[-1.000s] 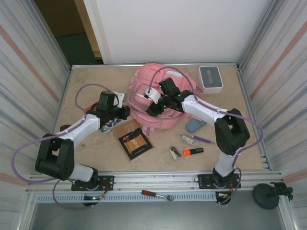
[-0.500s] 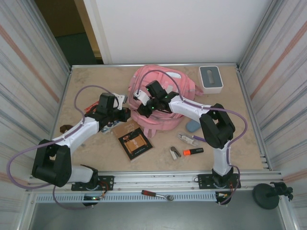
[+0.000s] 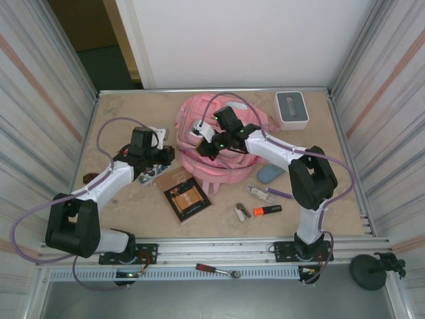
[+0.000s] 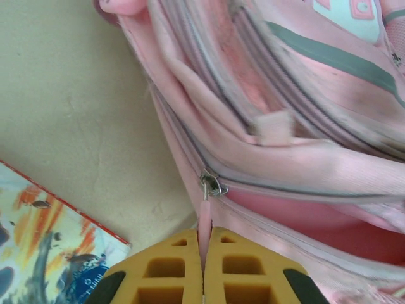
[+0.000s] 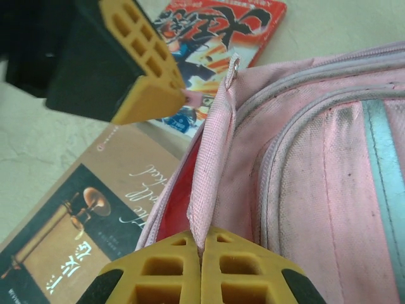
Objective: Pack the student bag
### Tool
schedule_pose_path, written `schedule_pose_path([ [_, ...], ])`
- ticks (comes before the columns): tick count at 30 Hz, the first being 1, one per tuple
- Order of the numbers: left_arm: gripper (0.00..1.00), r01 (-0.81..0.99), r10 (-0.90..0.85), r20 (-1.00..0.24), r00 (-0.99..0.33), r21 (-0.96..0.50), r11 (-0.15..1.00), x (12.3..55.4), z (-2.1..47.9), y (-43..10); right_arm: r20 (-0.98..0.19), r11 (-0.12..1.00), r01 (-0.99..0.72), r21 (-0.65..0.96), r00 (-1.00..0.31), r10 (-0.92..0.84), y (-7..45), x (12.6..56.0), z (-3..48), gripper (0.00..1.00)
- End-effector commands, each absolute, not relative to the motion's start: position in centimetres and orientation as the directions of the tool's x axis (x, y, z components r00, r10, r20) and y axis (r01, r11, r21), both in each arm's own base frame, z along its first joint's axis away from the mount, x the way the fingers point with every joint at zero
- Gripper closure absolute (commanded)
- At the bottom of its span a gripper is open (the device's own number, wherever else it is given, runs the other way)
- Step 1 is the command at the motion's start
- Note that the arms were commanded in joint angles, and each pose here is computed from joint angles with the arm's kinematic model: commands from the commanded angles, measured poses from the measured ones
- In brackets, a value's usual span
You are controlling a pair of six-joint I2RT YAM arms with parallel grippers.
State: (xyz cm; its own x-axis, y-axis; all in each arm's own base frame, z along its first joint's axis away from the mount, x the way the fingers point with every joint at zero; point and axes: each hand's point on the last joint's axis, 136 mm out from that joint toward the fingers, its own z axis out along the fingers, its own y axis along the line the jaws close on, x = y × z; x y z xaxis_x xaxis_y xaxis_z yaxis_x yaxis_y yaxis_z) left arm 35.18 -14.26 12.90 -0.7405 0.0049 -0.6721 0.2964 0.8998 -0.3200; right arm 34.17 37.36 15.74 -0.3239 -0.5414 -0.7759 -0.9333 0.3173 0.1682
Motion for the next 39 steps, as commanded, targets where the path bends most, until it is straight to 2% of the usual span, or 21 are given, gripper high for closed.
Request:
schedule_pose_path([
  [1,1.0,0.221,-0.026,-0.702,-0.712,-0.259,0.94,37.4,13.6,-11.5,-0.817,0.268,-0.952,0.149,-0.271,-0.509,36.1,33.7,19.2,1.0],
  [11,1.0,0.148,-0.116,-0.689,-0.716,-0.312,0.938,41.8,13.0,-9.7,-0.881,0.183,-0.97,0.16,-0.224,-0.417,35.2,33.6,23.6,1.0],
  [19,1.0,0.094,-0.196,-0.669,-0.717,-0.372,0.924,47.3,11.4,-9.7,-0.891,0.12,-0.976,0.184,-0.217,-0.399,36.3,33.6,25.1,1.0],
  [24,1.0,0.047,-0.245,-0.67,-0.701,-0.385,0.922,50.2,10.4,-9.3,-0.893,0.143,-0.973,0.179,-0.222,-0.391,36.9,34.6,25.9,1.0],
  [26,0.93,0.041,-0.255,-0.679,-0.688,-0.387,0.921,50.6,10.8,-9.0,-0.887,0.203,-0.964,0.172,-0.241,-0.393,36.8,35.8,25.9,1.0],
  [29,0.69,0.03,-0.273,-0.697,-0.663,-0.389,0.921,50.0,12.3,-8.1,-0.867,0.336,-0.931,0.14,-0.279,-0.413,36.1,38.3,25.4,1.0],
  [31,0.58,0.004,-0.291,-0.701,-0.651,-0.386,0.923,48.6,13.3,-7.2,-0.853,0.435,-0.893,0.112,-0.311,-0.419,35.5,40.3,25.2,1.0],
  [34,0.5,-0.034,-0.319,-0.694,-0.645,-0.391,0.92,45.7,14.0,-6.2,-0.851,0.536,-0.84,0.082,-0.339,-0.401,34.8,42.7,25.7,1.0],
  [39,0.37,-0.031,-0.394,-0.653,-0.647,-0.494,0.869,39.2,13.6,-7.2,-0.858,0.675,-0.736,0.052,-0.378,-0.346,33.9,46.2,27.1,1.0],
])
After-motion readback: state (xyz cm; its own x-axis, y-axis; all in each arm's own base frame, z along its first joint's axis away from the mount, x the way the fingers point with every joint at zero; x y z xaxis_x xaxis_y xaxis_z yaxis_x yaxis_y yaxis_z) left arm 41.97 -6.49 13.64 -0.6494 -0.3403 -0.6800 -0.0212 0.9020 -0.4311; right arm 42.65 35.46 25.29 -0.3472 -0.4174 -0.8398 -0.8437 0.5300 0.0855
